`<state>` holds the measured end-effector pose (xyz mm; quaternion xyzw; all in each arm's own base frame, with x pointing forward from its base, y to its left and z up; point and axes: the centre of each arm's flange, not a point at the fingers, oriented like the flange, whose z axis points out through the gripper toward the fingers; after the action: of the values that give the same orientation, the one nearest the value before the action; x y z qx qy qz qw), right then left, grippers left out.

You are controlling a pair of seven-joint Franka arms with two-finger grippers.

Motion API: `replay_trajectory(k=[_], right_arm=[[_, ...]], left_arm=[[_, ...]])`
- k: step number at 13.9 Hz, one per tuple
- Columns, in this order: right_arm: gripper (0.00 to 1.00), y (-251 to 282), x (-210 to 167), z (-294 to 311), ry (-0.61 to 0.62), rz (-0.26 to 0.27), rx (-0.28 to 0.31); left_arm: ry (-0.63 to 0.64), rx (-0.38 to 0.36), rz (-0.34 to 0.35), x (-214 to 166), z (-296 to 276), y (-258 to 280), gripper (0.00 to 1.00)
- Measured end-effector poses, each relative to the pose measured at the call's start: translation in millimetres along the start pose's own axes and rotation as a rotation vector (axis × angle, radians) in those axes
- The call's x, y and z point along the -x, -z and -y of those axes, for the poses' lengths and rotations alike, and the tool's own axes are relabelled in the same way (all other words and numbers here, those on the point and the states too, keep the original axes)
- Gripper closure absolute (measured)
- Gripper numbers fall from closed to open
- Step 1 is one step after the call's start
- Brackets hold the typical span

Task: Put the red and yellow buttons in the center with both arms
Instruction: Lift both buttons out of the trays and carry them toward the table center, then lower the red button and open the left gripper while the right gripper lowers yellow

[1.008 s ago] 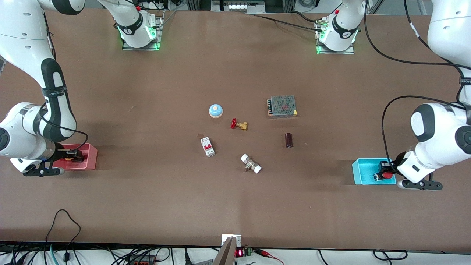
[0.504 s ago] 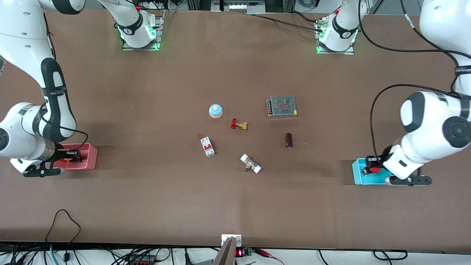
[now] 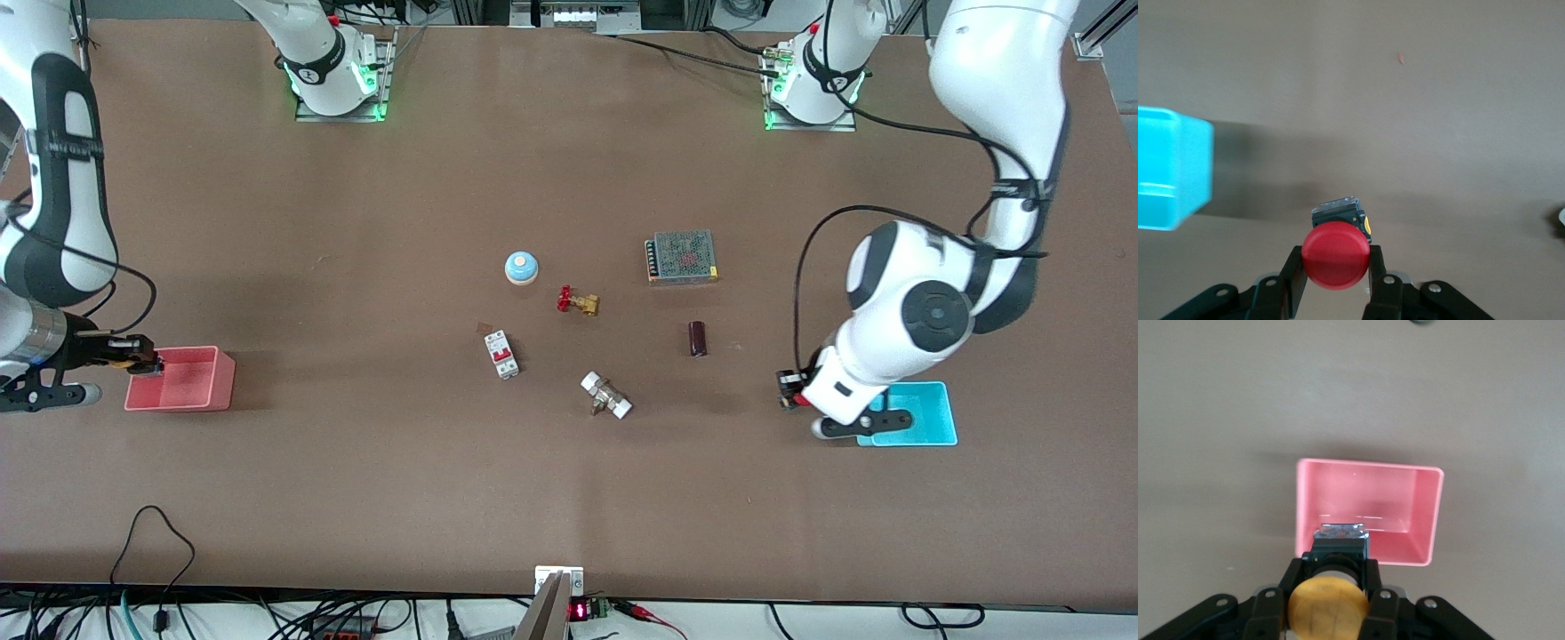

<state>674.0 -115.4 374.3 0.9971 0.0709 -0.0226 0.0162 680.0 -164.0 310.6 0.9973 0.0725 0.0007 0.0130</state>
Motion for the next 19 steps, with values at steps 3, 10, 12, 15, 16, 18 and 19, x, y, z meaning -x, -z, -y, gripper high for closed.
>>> replay_trajectory(k=[3, 10, 12, 15, 16, 18, 19], right_arm=[[0.59, 4.0, -14.5, 65.9, 0.063, -0.002, -0.012], [0.59, -21.2, -30.5, 251.4, 0.076, 0.030, -0.115], [0.59, -34.4, -32.0, 289.5, 0.019, 0.025, -0.109], [0.59, -66.2, -34.1, 313.0, -0.040, 0.036, -0.102], [0.59, -76.7, -34.8, 318.1, -0.045, 0.039, -0.104], [0.59, -94.0, -33.8, 339.8, -0.058, 0.040, -0.106], [0.59, -101.9, -32.6, 353.1, -0.073, 0.038, -0.104]], left_arm=[[-0.004, 0.003, 0.019, 13.7, -21.1, -35.4, 0.58], [0.022, 0.027, 0.001, 27.8, -34.6, -74.5, 0.58], [0.023, 0.032, -0.004, 30.1, -41.0, -75.8, 0.58], [0.020, 0.034, -0.006, 32.0, -45.0, -77.5, 0.58], [0.020, 0.034, -0.006, 31.9, -45.0, -78.0, 0.58], [0.021, 0.036, -0.009, 31.7, -45.2, -78.0, 0.56], [0.021, 0.037, -0.010, 31.5, -45.3, -77.8, 0.48]])
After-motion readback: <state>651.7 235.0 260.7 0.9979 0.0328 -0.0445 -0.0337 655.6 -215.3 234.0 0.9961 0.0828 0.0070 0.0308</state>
